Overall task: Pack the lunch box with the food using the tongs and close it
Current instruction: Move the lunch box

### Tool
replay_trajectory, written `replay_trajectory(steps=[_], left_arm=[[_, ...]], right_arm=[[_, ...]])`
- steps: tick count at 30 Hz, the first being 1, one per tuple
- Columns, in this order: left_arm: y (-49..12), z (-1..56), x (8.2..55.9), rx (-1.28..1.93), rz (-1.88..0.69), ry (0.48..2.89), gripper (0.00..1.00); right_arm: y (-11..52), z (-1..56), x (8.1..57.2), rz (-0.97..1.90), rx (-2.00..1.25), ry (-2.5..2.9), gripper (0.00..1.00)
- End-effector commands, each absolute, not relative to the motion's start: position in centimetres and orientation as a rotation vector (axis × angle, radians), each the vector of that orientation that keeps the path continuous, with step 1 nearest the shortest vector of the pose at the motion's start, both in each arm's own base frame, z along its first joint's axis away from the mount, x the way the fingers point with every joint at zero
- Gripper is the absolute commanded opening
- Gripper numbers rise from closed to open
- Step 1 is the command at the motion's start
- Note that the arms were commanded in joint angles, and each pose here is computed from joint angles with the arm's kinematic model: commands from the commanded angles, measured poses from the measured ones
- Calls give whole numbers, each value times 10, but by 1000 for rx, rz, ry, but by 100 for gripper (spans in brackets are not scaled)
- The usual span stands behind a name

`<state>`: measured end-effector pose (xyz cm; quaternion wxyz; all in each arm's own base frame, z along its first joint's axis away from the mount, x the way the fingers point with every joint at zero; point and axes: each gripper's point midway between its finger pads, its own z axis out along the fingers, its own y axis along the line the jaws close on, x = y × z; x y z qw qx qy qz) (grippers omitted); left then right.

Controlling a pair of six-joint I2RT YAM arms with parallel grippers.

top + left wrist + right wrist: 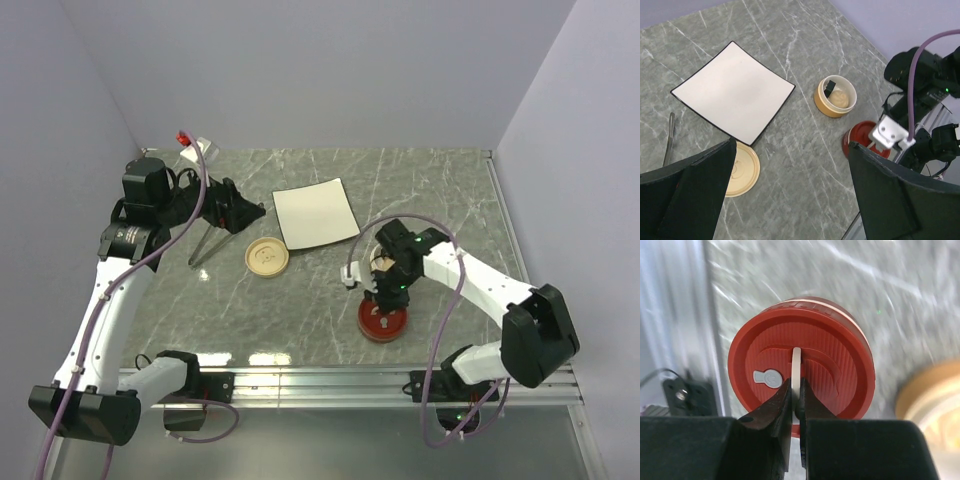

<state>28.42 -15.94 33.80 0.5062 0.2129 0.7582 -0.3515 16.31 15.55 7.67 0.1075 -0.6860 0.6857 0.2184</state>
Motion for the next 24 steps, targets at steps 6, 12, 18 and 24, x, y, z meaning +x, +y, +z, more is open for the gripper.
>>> replay_trajectory(steps=[6, 12, 18, 24], left_arm=[[-154, 351, 293, 478, -845, 1797, 99], [-152, 350, 293, 472, -844, 1802, 99], [-150, 348, 292, 459, -850, 1805, 99], [-150, 347, 288, 467, -855, 1798, 99]], right_arm=[[231, 82, 130, 821, -2063, 1924, 0], [254, 76, 123, 863, -2064, 1974, 0], [267, 74, 126, 888, -2016, 2028, 0], [265, 74, 130, 847, -1982, 2070, 13]])
